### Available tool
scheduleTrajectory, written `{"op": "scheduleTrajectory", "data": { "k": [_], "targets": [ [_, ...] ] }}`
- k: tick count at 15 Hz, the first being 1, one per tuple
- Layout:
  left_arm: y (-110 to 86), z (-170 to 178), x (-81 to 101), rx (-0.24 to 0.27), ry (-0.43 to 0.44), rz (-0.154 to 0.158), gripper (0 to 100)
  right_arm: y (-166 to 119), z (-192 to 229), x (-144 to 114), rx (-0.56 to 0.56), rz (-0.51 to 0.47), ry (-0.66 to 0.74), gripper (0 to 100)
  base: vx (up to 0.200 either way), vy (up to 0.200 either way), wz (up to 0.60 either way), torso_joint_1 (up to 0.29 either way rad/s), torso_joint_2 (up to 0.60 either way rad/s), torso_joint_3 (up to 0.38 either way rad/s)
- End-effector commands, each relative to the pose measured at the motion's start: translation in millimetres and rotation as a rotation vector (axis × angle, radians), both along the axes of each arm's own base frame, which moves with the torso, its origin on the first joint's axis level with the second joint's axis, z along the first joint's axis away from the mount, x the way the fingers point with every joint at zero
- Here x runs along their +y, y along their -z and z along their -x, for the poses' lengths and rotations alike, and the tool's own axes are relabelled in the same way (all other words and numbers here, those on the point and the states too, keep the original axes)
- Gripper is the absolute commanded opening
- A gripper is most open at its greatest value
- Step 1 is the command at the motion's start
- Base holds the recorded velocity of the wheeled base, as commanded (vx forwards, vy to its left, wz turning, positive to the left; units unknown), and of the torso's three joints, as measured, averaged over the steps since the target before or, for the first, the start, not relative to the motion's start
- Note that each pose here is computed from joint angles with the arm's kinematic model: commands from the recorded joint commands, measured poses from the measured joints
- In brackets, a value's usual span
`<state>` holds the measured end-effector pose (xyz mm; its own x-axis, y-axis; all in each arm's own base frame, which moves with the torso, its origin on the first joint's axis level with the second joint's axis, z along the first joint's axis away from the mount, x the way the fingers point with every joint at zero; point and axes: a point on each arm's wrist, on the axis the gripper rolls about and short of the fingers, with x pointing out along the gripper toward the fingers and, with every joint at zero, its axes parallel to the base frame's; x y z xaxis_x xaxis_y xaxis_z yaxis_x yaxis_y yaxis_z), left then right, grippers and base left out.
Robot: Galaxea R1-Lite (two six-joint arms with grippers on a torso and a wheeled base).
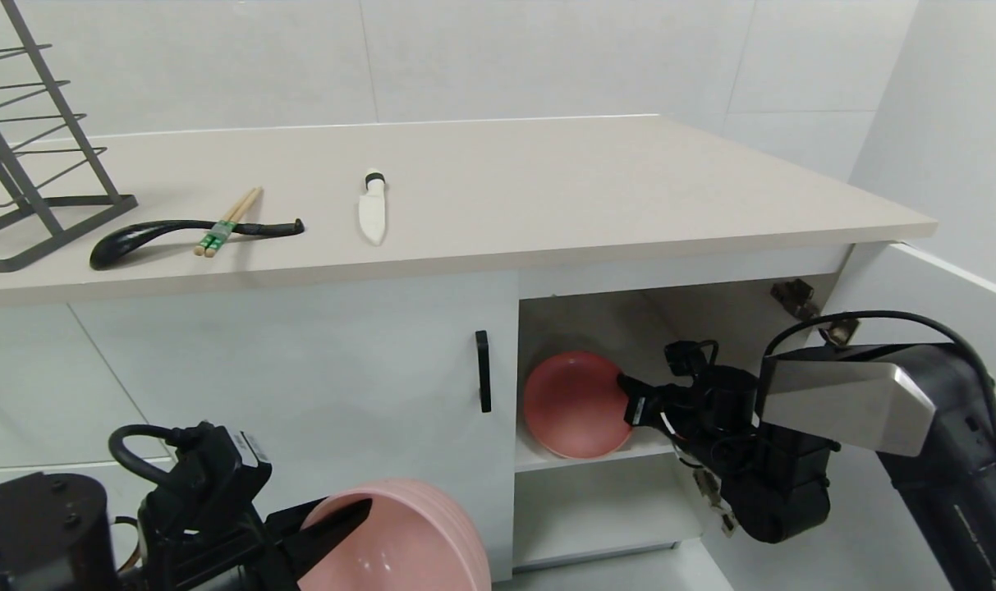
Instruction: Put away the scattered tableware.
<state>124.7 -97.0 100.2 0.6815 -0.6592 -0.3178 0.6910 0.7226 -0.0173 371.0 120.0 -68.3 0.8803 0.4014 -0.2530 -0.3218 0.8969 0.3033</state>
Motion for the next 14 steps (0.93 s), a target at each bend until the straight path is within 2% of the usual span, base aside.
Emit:
{"op": "scheduleTrajectory", "data": {
  "k": [1,5,12,13,14],
  "targets": [
    [1.2,-0.6,-0.4,0.006,0.0,-0.004,0,8.8,-1.7,4.8,0.004,0.005,0.009,0,0.0,0.0,0.0,0.0,0.0,0.0],
    [1.6,-0.7,-0.8,0.008,0.002,-0.006,0,9.9,-13.5,10.7,-0.026,-0.037,0.066,0,0.0,0.0,0.0,0.0,0.0,0.0],
    [2.1,-1.0,-1.0,0.01,0.0,-0.008,0,18.2,-28.7,13.4,-0.076,-0.029,0.135,0,0.0,0.0,0.0,0.0,0.0,0.0],
    [2.1,-1.0,-1.0,0.011,0.002,-0.008,0,18.6,-29.1,12.8,-0.076,-0.028,0.138,100,0.0,0.0,0.0,0.0,0.0,0.0],
    [2.1,-1.0,-1.0,0.011,0.002,-0.008,0,18.8,-29.8,12.3,-0.078,-0.028,0.14,100,0.0,0.0,0.0,0.0,0.0,0.0]
  ]
}}
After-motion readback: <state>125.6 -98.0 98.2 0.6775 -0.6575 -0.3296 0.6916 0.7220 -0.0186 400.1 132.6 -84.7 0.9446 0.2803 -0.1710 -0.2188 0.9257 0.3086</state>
